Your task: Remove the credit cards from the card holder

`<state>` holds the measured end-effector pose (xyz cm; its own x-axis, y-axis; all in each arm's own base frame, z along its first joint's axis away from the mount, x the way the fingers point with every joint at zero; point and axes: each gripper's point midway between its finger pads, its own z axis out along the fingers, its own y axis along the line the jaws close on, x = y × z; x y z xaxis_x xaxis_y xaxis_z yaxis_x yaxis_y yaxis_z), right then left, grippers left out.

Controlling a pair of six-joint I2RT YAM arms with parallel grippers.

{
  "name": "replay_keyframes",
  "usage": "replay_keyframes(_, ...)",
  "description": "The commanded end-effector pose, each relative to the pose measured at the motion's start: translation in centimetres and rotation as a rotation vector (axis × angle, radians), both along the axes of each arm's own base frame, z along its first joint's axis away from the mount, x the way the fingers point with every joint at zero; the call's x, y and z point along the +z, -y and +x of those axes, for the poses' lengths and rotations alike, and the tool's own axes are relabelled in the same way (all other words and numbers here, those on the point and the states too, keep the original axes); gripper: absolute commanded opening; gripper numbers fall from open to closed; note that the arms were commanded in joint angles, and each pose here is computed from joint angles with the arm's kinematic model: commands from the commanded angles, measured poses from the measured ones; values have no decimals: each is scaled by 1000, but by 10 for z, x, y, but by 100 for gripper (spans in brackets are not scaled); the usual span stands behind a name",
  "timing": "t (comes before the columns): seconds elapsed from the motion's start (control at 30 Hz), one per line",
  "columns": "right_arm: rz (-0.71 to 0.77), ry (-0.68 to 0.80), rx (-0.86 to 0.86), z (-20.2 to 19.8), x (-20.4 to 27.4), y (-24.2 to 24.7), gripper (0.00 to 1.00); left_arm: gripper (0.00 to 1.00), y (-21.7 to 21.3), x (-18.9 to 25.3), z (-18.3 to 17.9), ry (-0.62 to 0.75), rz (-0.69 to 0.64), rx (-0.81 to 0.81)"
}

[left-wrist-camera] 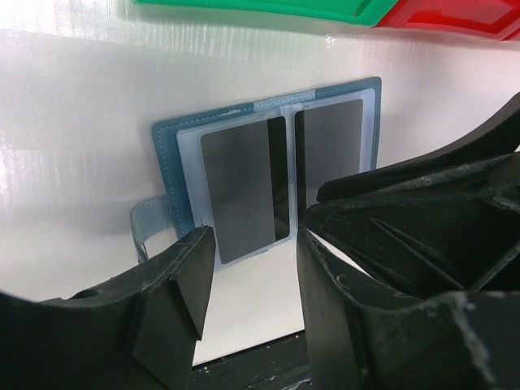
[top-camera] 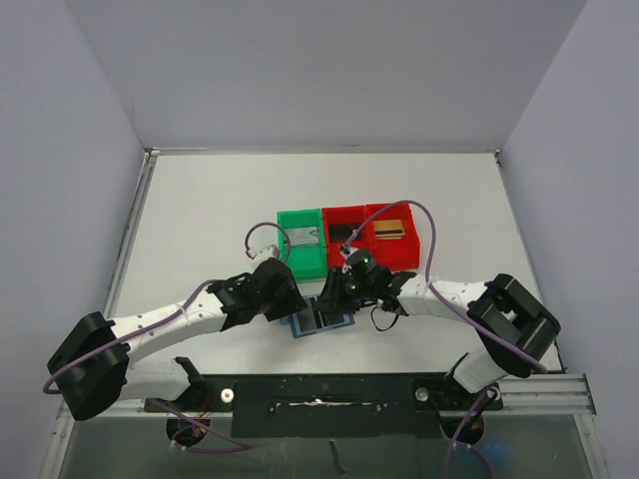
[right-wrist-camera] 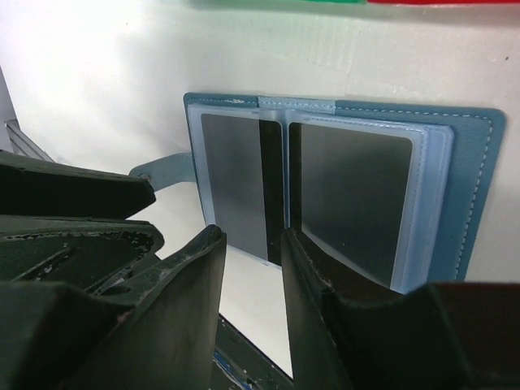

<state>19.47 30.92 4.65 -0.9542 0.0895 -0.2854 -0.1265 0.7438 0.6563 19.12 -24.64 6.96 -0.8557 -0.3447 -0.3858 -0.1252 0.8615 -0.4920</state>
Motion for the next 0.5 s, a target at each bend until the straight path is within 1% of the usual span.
replay_keyframes(0.0, 67, 73, 7, 14, 22, -20, 34, 44, 11, 4, 3, 10, -45, -11)
replay_keyframes(0.13, 60, 59, 12, 14, 16, -22, 32, 43, 10, 0, 2, -2, -34, -14)
replay_keyframes(0.33, 27, 28, 26, 13, 5, -23, 27, 40, 8, -17, -2, -50, 24, -26)
replay_keyframes(0.47, -6, 8, 19, 12, -4, -19, 24, 32, 5, -28, -5, -70, 55, -34)
